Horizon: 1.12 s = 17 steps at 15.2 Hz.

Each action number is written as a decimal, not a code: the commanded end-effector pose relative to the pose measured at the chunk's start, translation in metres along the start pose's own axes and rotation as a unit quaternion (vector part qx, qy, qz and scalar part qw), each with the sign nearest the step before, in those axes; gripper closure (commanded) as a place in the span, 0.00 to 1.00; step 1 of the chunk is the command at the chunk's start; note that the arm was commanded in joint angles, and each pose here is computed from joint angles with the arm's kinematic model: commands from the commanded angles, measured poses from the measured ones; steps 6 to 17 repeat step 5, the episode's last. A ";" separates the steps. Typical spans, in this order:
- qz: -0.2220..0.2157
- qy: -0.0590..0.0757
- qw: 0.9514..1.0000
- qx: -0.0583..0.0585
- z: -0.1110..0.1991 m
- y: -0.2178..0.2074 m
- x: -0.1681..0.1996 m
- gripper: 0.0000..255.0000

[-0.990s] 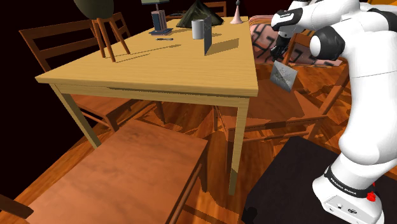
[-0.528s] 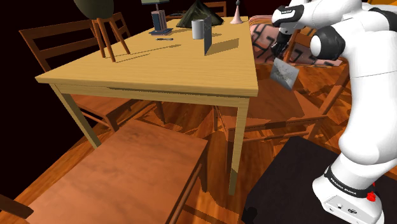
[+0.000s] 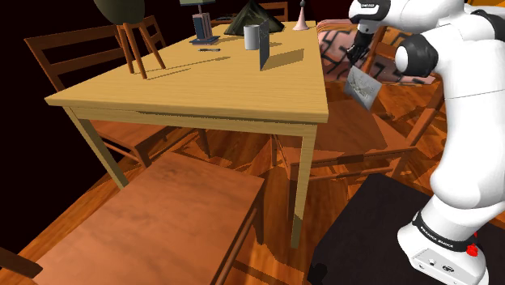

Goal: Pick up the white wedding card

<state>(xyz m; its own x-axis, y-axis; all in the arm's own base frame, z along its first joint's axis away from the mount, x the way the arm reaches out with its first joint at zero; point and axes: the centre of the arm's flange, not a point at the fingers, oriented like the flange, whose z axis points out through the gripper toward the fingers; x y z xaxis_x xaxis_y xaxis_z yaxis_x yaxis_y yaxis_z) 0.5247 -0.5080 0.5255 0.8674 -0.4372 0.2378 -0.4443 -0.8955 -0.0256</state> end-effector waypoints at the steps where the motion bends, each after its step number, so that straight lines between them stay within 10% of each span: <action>1: 0.000 0.000 1.000 0.000 -0.010 -0.001 0.002 1.00; 17: 0.000 0.000 1.000 0.000 -0.021 -0.002 0.005 1.00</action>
